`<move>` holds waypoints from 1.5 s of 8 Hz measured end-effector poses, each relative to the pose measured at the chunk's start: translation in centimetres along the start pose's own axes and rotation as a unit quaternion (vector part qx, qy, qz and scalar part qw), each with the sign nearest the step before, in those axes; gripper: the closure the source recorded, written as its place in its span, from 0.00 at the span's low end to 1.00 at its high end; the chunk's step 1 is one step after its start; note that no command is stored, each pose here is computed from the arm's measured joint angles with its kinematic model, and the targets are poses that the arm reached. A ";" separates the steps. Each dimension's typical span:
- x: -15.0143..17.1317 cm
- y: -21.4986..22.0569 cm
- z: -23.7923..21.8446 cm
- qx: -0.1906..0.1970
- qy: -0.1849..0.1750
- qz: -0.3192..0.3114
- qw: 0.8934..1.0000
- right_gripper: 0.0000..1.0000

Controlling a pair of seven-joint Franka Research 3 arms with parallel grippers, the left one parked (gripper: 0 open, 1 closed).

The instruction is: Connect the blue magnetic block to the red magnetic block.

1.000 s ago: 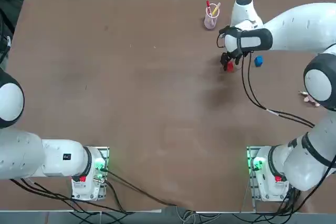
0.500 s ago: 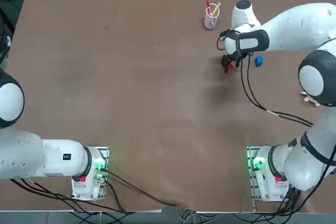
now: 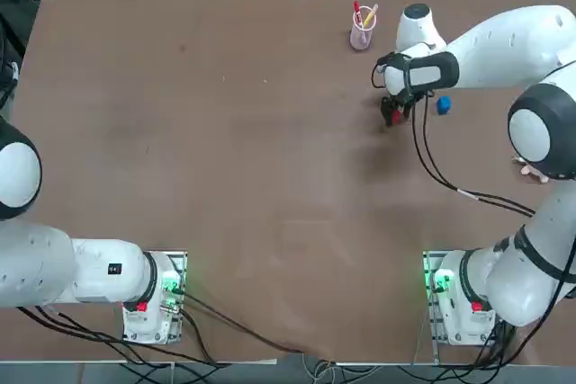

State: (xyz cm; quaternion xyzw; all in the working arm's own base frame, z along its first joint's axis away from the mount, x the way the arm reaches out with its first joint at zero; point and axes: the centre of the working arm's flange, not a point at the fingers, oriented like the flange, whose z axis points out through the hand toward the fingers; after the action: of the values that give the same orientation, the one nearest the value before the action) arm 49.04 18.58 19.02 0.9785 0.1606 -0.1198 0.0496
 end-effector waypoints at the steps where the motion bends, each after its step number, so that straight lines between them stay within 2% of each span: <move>1: 0.0 0.0 0.2 0.000 -0.001 0.001 1.000 0.42; 3: 0.1 0.0 0.2 0.001 0.000 0.003 1.000 0.53; 5: 0.2 0.0 -0.2 0.011 0.001 0.016 1.000 0.53; 6: 0.2 0.4 -0.8 0.016 0.000 0.035 0.999 0.53; 8: 0.4 2.7 -3.3 0.028 0.002 0.123 0.992 0.53; 9: 0.5 4.6 -4.6 0.038 0.005 0.187 0.982 0.53; 10: 0.5 6.4 -5.4 0.059 0.004 0.254 0.965 0.53; 11: 0.3 7.8 -5.7 0.090 -0.001 0.320 0.943 0.53; 12: 0.2 8.9 -5.8 0.111 -0.009 0.388 0.915 0.53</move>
State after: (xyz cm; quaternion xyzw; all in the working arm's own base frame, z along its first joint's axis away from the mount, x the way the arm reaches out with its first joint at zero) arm 53.37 11.04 25.15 0.9620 -0.2464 -0.1169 -0.0148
